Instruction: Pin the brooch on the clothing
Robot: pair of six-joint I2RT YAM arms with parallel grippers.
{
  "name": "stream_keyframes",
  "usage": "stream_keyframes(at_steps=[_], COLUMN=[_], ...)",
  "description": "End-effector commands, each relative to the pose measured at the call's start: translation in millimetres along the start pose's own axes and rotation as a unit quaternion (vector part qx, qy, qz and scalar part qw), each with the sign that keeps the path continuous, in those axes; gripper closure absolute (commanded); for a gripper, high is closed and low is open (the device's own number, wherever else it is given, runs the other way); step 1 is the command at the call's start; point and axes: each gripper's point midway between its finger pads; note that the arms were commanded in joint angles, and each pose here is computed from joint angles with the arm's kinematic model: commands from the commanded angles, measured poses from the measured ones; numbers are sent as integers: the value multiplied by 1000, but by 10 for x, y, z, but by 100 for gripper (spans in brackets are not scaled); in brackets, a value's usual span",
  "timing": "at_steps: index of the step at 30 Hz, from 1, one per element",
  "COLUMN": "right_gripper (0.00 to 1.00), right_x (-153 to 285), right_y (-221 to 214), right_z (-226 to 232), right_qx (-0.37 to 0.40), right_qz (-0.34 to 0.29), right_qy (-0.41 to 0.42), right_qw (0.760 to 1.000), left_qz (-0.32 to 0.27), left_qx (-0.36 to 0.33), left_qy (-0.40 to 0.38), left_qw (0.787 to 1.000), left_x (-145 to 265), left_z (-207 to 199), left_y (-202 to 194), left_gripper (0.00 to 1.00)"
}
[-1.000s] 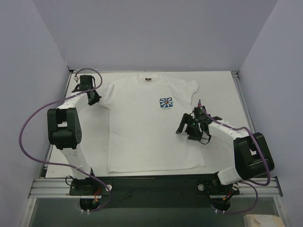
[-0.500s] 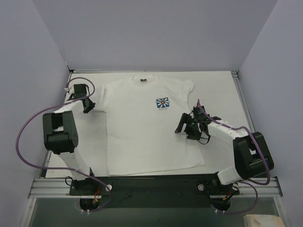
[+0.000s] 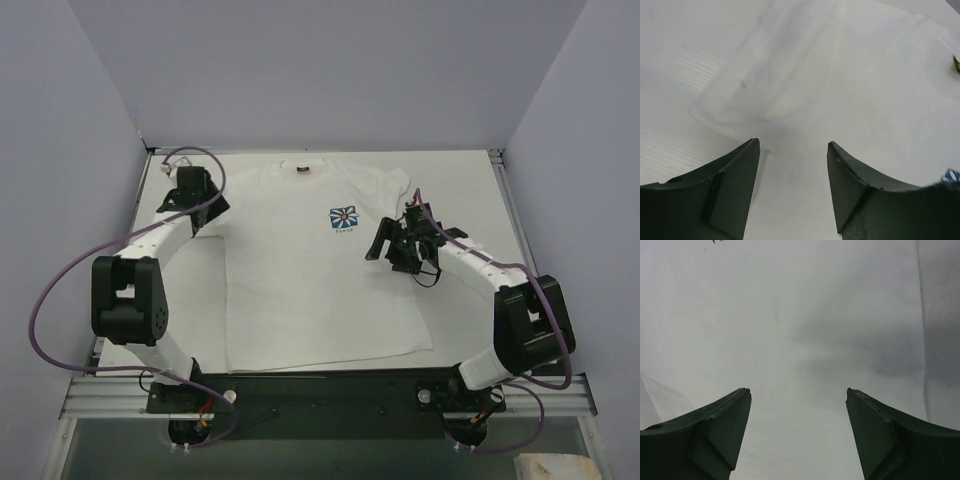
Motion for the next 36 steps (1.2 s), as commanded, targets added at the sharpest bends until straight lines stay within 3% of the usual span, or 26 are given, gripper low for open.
stream_keyframes(at_steps=[1,4,5,7,8,9,15,23,36], right_gripper=[22,26,29,57,73,100,100,100,100], right_x=[14,-56,-95,-140,-167,-176,-256,-202,-65], right_y=[318,336,310,251,227,200,-64,-442,-782], right_z=[112,75,37,-36,-74,-121,-436,-781,-1046], right_qx=[14,16,15,17,18,19,50,27,11], right_qz=[-29,-19,-14,-8,-4,0,30,66,92], right_qy=[-8,-28,-34,-40,-46,-55,-132,-178,-205], right_qw=[999,999,999,999,999,998,990,981,974], left_qz=[-1,32,45,69,80,93,155,220,244], left_qx=[-102,-135,-140,-155,-167,-177,-227,-231,-254], left_qy=[-119,-171,-187,-212,-226,-232,-235,-231,-231], left_qw=[988,975,971,962,956,952,932,919,907], left_x=[416,553,586,629,692,713,787,761,947], left_z=[-1058,-1437,-1519,-1657,-1759,-1793,-1874,-1644,-1353], left_y=[-214,-575,-681,-909,-1056,-1168,-1826,-2447,-2725], left_gripper=[39,57,81,100,100,100,100,100,100])
Point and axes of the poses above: each gripper's point midway between its finger pads, its own x axis back along the fingers, its own z axis along the line the jaws close on, y = z × x, and after that the axes turned 10 degrees about -x, right-handed
